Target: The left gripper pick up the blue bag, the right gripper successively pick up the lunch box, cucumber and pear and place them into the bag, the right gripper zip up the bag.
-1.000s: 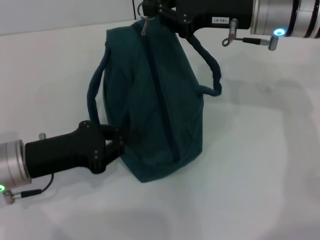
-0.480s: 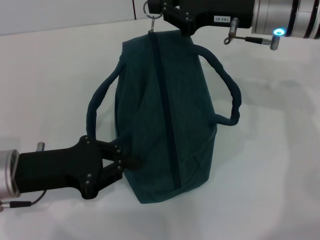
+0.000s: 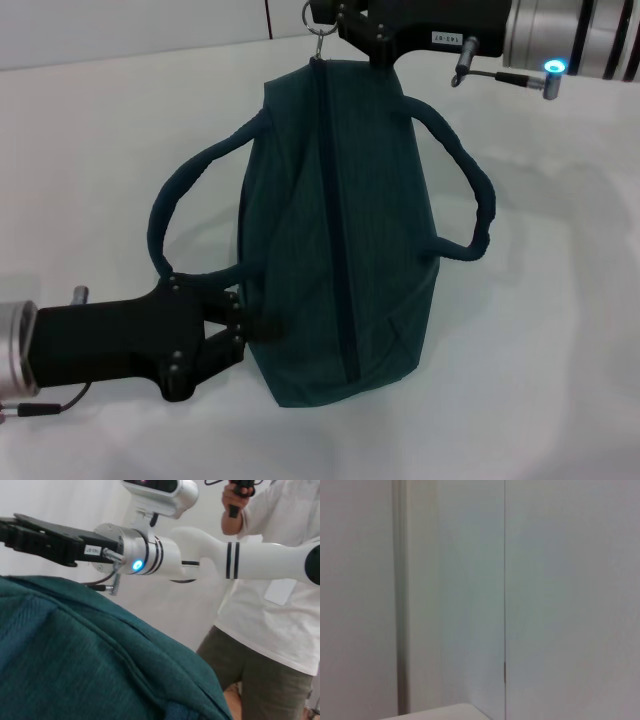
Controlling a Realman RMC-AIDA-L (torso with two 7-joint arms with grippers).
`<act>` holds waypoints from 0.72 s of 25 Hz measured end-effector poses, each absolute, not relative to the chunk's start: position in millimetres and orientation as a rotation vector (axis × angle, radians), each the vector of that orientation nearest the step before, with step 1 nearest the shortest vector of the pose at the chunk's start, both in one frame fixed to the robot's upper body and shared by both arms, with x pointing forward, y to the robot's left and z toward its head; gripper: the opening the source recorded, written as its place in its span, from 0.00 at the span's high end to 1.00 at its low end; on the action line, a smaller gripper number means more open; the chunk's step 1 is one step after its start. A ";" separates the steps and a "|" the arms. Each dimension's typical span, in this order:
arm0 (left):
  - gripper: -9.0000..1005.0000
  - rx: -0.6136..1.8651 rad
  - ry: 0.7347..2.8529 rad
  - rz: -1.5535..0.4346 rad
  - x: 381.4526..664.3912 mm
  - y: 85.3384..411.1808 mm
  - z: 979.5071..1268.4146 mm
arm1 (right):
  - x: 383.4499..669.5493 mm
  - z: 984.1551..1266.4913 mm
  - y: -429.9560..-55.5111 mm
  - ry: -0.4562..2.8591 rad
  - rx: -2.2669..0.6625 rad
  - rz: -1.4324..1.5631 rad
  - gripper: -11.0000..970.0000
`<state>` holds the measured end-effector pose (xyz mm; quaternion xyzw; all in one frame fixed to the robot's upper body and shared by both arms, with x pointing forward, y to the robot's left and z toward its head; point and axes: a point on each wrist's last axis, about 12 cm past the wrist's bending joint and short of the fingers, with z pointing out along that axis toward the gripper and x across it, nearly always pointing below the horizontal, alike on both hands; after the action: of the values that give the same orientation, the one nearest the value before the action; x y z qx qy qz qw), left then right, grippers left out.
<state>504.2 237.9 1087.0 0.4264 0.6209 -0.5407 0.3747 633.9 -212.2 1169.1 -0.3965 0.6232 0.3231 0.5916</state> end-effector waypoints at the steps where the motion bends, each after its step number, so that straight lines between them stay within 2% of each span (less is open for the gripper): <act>1: 0.93 1.083 1.590 -1.378 504.9 237.8 1086.9 | 633.8 1168.7 -211.4 1.450 -0.925 0.756 0.86; 10: 0.92 0.836 1.642 -1.395 522.7 251.8 1102.5 | 627.6 1163.2 -212.2 1.456 -0.926 0.801 0.86; 14: 0.85 0.680 1.729 -1.441 534.5 266.8 1119.9 | 625.4 1160.3 -213.6 1.462 -0.924 0.808 0.86; 18: 0.79 0.634 1.825 -1.466 545.2 274.5 1139.6 | 623.6 1158.0 -215.3 1.465 -0.924 0.808 0.85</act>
<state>545.2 274.5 1139.6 0.2449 0.7048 -0.5661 0.3504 623.6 -215.3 1158.0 -0.3947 0.6258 0.3454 0.5773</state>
